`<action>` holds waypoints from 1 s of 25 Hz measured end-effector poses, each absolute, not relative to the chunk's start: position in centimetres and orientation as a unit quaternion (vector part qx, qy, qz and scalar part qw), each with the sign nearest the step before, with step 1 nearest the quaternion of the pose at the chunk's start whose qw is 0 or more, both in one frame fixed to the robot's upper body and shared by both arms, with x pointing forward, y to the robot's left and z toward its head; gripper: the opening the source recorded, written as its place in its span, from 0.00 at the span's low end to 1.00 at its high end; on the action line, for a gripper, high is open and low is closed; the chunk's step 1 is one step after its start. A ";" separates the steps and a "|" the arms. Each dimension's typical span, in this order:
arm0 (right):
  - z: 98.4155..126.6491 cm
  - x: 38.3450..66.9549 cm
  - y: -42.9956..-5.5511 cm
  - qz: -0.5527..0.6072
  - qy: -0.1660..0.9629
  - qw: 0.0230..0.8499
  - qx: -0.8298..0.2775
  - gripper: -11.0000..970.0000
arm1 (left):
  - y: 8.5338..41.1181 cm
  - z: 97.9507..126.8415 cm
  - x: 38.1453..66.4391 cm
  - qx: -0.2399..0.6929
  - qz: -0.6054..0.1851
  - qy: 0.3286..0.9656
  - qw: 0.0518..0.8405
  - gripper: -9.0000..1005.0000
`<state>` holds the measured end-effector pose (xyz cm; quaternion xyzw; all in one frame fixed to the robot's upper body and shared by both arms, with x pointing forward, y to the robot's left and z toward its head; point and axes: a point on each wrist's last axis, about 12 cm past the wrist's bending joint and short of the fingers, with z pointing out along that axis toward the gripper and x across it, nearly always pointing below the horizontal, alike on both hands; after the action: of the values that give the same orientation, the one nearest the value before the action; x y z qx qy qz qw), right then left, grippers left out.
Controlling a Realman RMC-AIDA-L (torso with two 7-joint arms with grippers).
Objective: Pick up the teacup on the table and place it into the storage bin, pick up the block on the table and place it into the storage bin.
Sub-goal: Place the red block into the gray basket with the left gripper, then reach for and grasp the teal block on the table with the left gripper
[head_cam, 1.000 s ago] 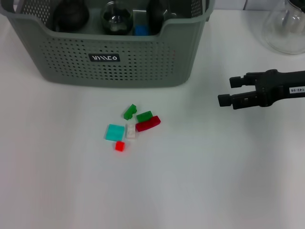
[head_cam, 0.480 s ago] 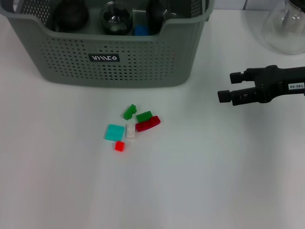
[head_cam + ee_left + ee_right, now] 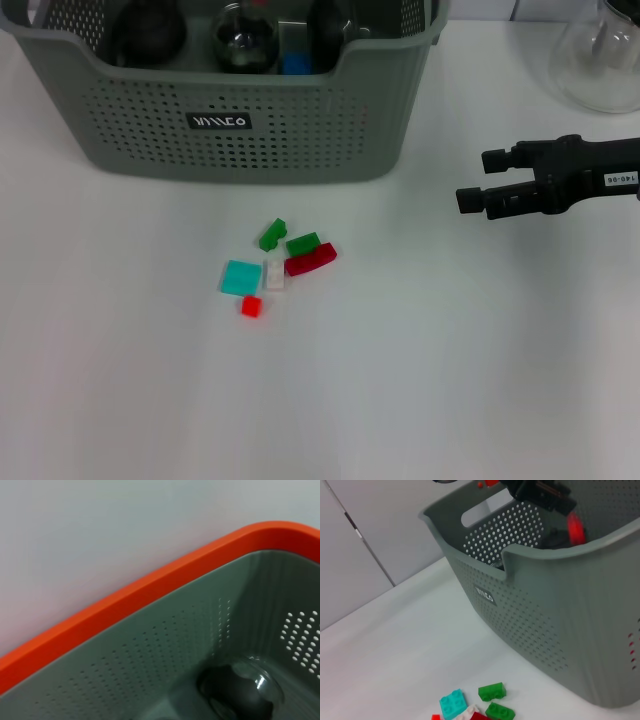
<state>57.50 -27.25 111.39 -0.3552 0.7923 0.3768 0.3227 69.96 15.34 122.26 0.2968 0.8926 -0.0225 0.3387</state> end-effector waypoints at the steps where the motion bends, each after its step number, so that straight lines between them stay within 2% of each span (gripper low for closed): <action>1: 111.4 57.5 -27.2 0.377 0.792 0.323 -0.355 0.98 | 15.5 122.4 69.9 0.296 -0.022 0.892 0.341 0.34; 5: 111.5 57.6 -27.2 0.376 0.791 0.324 -0.357 0.98 | 16.3 123.2 69.5 0.289 -0.022 0.888 0.357 0.35; 6: 111.5 57.6 -27.2 0.375 0.791 0.325 -0.358 0.98 | 17.0 124.2 68.8 0.279 -0.029 0.883 0.377 0.36; 11: 111.4 57.6 -27.2 0.374 0.789 0.327 -0.361 0.98 | 18.6 126.7 65.9 0.276 -0.104 0.859 0.419 0.61; 15: 111.3 57.5 -27.2 0.374 0.790 0.325 -0.361 0.98 | 20.4 128.8 61.4 0.321 -0.245 0.786 0.468 0.79; 18: 111.2 57.4 -27.2 0.375 0.791 0.324 -0.359 0.98 | 21.6 128.7 57.8 0.393 -0.324 0.714 0.481 0.85; 21: 111.2 57.4 -27.3 0.376 0.791 0.325 -0.357 0.98 | 22.4 127.7 54.9 0.458 -0.357 0.658 0.479 0.91; 25: 111.1 57.3 -27.3 0.377 0.792 0.325 -0.353 0.98 | 23.1 125.8 51.7 0.532 -0.384 0.605 0.451 0.91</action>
<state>57.32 -27.33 111.10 -0.3529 0.7920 0.3774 0.3253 51.71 23.08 125.79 0.5320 0.6048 -0.3841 0.4512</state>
